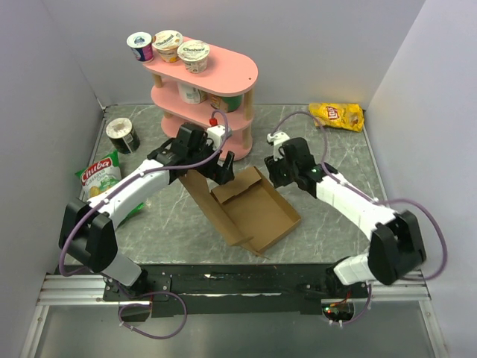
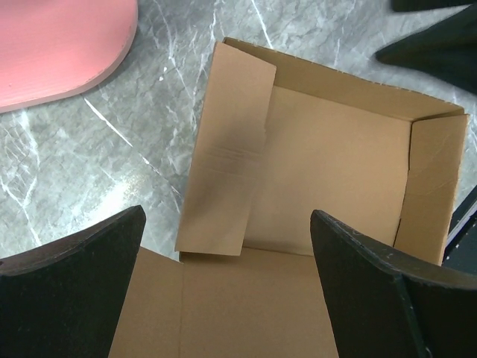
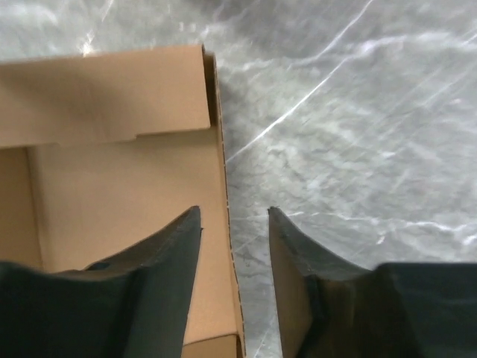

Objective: Fold the paper box

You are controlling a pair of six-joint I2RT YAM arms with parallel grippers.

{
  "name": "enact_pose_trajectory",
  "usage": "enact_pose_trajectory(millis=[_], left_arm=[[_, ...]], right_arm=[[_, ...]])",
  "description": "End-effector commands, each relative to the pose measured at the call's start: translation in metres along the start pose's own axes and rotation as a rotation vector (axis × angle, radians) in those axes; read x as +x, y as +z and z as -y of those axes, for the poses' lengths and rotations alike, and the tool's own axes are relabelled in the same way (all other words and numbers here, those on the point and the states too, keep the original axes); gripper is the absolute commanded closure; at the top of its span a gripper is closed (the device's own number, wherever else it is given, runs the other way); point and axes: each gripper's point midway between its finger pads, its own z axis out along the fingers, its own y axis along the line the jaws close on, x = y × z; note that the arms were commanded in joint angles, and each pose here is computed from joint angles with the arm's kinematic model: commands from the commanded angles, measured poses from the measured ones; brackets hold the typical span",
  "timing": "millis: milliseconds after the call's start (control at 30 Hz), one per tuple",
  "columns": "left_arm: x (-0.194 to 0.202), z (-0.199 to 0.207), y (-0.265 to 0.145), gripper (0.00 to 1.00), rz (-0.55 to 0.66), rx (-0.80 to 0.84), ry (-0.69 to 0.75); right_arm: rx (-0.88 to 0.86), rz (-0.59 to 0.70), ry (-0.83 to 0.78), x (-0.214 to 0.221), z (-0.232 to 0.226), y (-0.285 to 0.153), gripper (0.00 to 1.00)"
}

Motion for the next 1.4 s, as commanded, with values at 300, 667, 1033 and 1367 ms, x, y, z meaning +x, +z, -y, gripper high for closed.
enact_pose_trajectory(millis=[300,667,1033,1367], left_arm=[[-0.021,0.007,-0.012,0.01,0.08,0.036,0.012],[-0.02,0.005,-0.012,0.01,0.076,0.026,0.014],[-0.021,0.006,-0.014,0.01,0.08,0.031,0.013],[-0.025,0.005,-0.015,0.01,0.1,0.023,0.009]], right_arm=[[-0.044,-0.229,0.053,0.047,-0.003,0.044,0.26],[-0.097,-0.311,0.068,0.068,-0.011,0.057,0.57],[-0.091,-0.257,0.028,0.053,-0.008,0.048,0.88],[-0.011,-0.117,-0.03,0.014,0.001,0.017,1.0]])
